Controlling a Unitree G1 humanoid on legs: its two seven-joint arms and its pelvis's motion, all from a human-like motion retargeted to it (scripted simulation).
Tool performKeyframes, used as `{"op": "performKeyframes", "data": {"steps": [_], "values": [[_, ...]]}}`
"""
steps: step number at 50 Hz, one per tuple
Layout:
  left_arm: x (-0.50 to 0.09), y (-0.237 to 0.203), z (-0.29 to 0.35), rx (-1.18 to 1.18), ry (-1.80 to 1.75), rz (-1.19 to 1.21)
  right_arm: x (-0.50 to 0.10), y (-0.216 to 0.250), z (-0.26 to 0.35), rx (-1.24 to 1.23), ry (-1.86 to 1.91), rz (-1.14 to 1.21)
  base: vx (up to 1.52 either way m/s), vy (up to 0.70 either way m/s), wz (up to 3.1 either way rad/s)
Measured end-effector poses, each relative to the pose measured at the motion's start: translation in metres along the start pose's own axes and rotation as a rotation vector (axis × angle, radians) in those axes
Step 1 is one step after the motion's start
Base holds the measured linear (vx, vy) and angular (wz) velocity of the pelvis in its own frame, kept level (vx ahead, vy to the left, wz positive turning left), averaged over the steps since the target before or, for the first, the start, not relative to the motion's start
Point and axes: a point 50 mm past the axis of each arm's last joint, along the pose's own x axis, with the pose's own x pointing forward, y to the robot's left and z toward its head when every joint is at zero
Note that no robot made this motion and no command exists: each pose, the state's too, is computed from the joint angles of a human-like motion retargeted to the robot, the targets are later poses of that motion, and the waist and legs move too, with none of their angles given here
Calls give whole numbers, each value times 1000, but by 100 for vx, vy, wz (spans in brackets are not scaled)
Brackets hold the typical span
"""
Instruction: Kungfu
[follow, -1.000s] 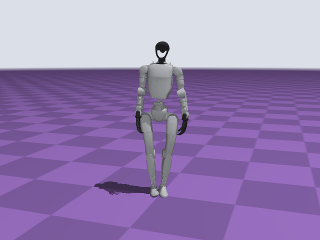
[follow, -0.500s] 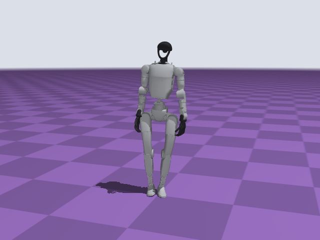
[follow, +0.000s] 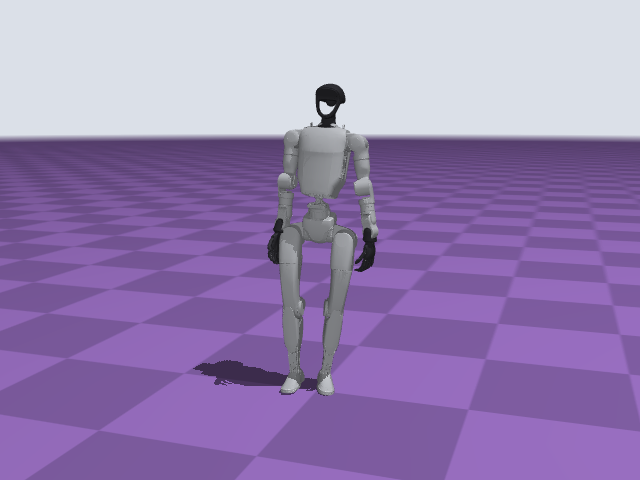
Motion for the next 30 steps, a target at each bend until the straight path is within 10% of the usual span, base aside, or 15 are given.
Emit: {"op": "performKeyframes", "data": {"steps": [30], "values": [[1, -4, 16, 89, -45, 37, 1, 10, 5, -90, -16, 42, -3, -7, -4]]}}
